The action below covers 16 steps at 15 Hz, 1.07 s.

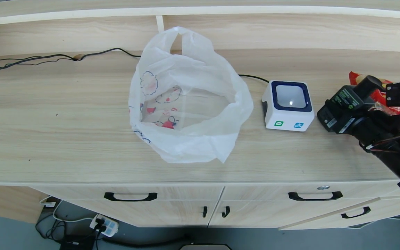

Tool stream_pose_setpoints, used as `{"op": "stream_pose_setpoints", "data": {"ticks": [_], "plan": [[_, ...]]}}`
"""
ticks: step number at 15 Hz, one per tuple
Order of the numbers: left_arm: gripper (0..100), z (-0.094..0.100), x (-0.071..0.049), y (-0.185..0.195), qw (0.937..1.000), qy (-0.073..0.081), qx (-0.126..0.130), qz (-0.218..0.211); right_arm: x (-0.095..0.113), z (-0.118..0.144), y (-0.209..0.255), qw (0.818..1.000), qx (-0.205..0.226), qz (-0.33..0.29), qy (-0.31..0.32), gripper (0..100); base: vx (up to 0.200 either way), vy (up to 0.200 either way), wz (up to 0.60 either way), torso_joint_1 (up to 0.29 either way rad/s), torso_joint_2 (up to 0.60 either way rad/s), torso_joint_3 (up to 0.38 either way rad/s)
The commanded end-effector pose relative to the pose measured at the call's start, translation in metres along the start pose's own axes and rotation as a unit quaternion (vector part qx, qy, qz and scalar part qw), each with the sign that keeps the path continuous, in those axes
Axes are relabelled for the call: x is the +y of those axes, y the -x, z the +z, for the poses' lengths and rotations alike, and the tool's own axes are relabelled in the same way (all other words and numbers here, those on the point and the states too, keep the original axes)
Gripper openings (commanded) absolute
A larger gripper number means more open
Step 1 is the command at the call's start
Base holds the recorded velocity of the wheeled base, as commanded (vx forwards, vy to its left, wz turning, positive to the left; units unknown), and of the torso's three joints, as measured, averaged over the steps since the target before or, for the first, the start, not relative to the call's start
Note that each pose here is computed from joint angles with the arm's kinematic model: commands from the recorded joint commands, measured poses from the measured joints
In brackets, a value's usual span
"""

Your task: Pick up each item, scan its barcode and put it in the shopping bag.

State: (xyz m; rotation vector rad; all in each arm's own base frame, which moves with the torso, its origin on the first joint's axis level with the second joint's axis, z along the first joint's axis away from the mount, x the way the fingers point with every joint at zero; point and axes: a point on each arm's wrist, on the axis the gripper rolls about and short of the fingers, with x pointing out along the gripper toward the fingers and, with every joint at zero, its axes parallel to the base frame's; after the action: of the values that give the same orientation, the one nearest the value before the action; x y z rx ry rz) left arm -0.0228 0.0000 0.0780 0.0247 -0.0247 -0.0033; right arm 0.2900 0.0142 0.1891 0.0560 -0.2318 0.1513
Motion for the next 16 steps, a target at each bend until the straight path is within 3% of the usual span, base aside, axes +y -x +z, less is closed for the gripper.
{"op": "stream_pose_setpoints", "data": {"ticks": [1,5,7,9,11,16], "plan": [[100,0.000,0.000,0.000,1.0000,0.000,0.001,0.000,0.005,0.010,0.006,1.000,-0.014,0.007,0.000,0,0.000,0.000,0.00,0.000,0.00,0.000],[100,0.000,0.000,0.000,1.0000,0.000,0.001,0.000,0.029,0.042,0.033,0.997,-0.059,0.045,-0.006,0,0.000,0.000,0.00,0.000,0.00,0.000],[100,0.000,0.000,0.000,1.0000,-0.001,0.002,0.000,0.045,0.044,0.066,0.996,-0.051,0.067,-0.016,0,0.000,0.000,0.00,0.000,0.00,0.000],[100,0.000,0.000,0.000,1.0000,-0.001,0.001,0.000,0.048,0.041,0.089,0.996,-0.040,0.079,-0.017,0,0.000,0.000,0.00,0.000,0.00,0.000],[100,0.000,0.000,0.000,1.0000,-0.001,0.002,0.000,0.049,0.046,0.086,0.995,-0.050,0.082,-0.003,0,0.000,0.000,0.00,0.000,0.00,0.000],[100,0.000,0.000,0.000,1.0000,-0.001,0.002,0.000,0.057,0.049,0.021,0.981,-0.088,0.147,0.087,0,0.000,0.000,0.00,0.000,0.00,0.012]]}}
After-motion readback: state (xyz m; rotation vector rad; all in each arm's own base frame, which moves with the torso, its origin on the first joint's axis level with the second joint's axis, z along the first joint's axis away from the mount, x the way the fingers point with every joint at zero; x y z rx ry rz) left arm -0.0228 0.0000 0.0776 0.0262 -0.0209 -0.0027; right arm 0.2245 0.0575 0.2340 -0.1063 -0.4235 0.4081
